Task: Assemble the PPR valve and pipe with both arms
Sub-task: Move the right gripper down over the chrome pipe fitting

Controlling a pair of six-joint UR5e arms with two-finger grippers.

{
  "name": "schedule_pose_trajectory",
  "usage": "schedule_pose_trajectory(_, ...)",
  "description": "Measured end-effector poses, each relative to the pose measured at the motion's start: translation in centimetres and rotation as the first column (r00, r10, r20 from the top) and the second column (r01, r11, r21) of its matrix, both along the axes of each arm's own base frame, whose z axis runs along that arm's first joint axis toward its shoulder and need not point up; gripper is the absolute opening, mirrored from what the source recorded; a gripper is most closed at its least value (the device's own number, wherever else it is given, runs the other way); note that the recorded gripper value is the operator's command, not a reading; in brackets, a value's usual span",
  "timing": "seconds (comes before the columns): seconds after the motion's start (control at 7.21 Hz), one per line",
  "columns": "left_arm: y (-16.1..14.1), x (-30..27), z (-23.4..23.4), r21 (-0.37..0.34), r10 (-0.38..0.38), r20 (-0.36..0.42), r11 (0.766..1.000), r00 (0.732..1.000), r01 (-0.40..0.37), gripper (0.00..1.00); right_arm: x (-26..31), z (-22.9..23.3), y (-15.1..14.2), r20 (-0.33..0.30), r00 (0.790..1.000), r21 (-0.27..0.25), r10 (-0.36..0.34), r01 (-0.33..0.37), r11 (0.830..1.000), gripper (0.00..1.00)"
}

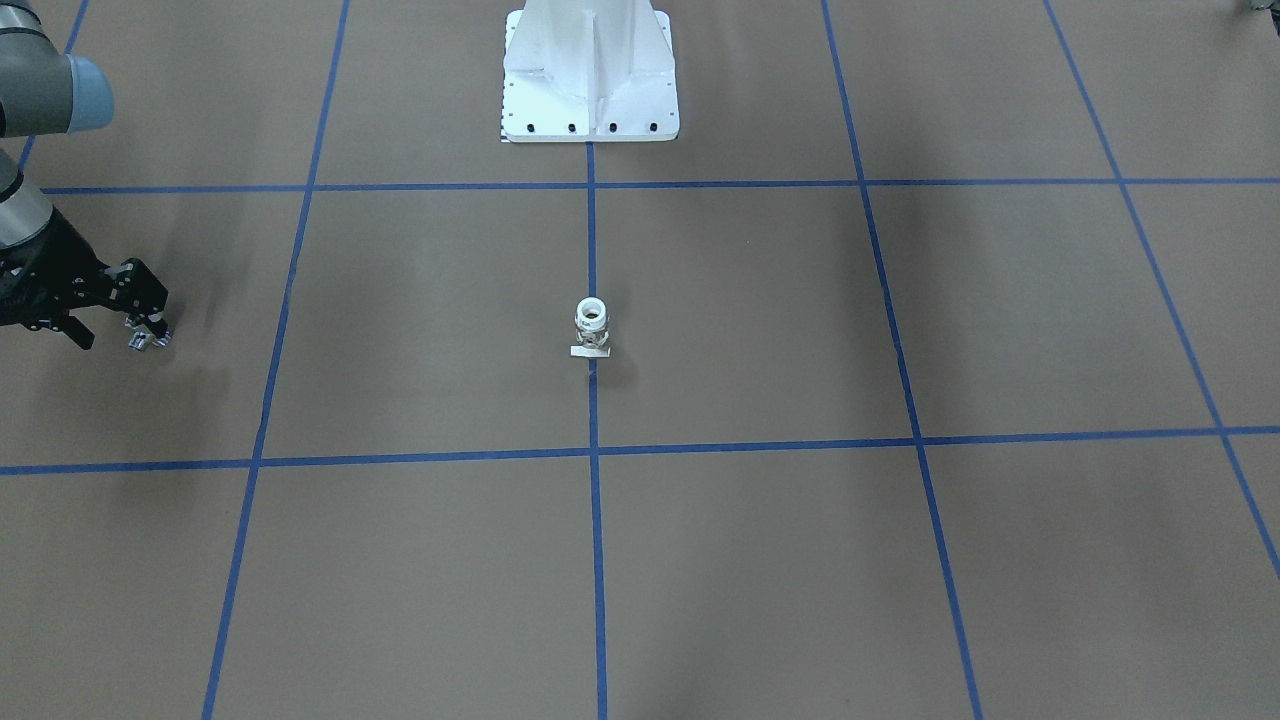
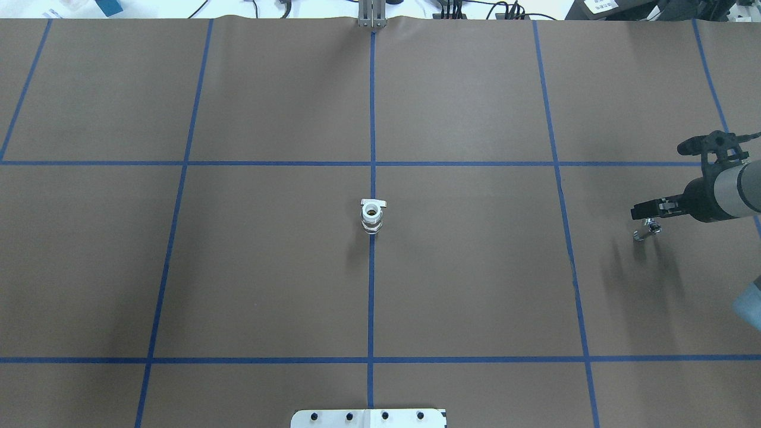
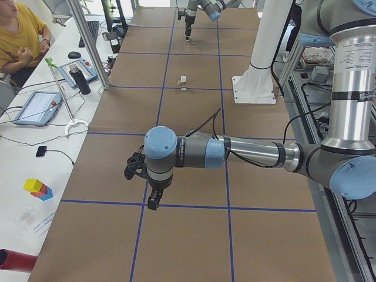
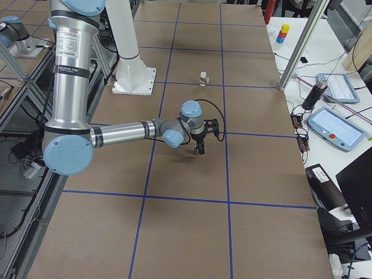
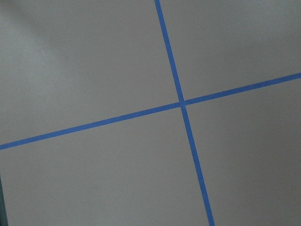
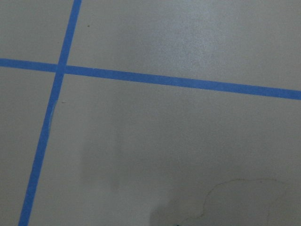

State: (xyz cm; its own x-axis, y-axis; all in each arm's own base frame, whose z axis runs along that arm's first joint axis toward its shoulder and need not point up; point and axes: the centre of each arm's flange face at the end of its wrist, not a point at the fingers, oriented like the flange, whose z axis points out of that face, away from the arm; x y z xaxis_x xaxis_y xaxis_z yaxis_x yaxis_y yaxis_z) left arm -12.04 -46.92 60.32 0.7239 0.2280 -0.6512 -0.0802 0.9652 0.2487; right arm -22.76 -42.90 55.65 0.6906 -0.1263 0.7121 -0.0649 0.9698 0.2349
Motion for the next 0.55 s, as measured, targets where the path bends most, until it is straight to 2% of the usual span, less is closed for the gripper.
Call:
schedule_pose_trajectory(0.14, -0.01, 0.05, -0.03, 0.000, 0.000, -0.007, 1.000, 1.000, 0.000, 1.00, -0.28, 0.18, 0.30, -0.002, 1.000, -0.003, -0.009, 0.009, 1.000, 0.77)
schedule_pose_trajectory(0.55, -0.07, 0.07, -0.01, 0.007, 0.000, -0.010, 1.000, 1.000, 0.000, 1.00, -0.95, 0.60, 1.10, -0.007, 1.000, -0.011, -0.030, 0.030, 0.999, 0.61)
